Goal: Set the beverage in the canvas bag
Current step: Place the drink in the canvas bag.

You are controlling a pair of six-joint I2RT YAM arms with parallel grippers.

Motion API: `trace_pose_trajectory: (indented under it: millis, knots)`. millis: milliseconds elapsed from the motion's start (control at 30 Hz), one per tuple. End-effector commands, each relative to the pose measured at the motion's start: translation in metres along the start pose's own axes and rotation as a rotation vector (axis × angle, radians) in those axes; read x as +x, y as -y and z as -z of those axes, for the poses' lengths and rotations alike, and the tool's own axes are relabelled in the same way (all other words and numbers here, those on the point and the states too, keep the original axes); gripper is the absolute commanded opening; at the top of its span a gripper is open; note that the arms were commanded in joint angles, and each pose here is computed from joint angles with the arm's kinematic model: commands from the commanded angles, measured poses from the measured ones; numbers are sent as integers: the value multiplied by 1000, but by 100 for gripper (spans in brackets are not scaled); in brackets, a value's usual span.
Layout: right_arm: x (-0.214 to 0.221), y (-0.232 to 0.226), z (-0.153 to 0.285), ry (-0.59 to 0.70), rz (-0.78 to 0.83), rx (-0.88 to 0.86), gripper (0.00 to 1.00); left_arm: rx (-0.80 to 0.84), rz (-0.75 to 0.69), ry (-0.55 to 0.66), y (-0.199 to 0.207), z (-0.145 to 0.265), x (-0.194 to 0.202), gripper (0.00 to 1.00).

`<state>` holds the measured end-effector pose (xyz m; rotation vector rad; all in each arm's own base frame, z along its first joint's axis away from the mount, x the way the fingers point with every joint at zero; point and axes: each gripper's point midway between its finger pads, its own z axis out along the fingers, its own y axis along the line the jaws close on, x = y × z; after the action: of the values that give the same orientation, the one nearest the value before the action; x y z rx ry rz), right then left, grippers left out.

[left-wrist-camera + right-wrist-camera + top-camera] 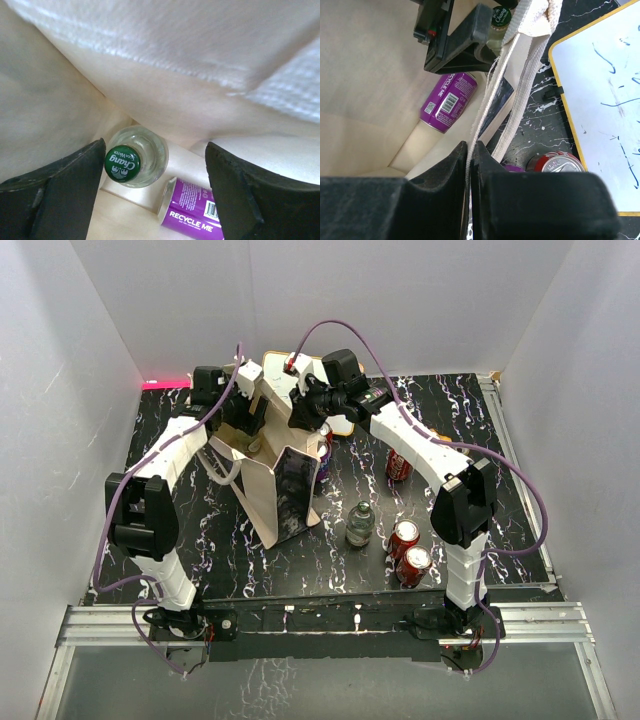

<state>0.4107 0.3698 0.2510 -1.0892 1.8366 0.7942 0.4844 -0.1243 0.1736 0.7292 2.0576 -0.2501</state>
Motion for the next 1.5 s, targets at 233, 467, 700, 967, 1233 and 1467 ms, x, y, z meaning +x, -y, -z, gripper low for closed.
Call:
trace_pose_trajectory:
  millis: [233,467,700,967,1233,1467]
  knots:
    - [-28,-5,14,76,54,-18,32,26,-31,143,6,61,-79,89]
    - [-37,-6,13,98,55,-25,53,16,-46,205,7,83,-104,91]
    - [-61,-7,21,152,45,-14,64,7,-32,261,7,96,-124,91]
    - [-106,-6,60,247,74,90,70,27,13,343,10,107,-152,89]
    - [-104,14,121,283,78,374,71,102,-51,372,42,115,-179,89]
    - [-56,47,163,235,-24,548,72,216,-128,353,103,104,-189,89]
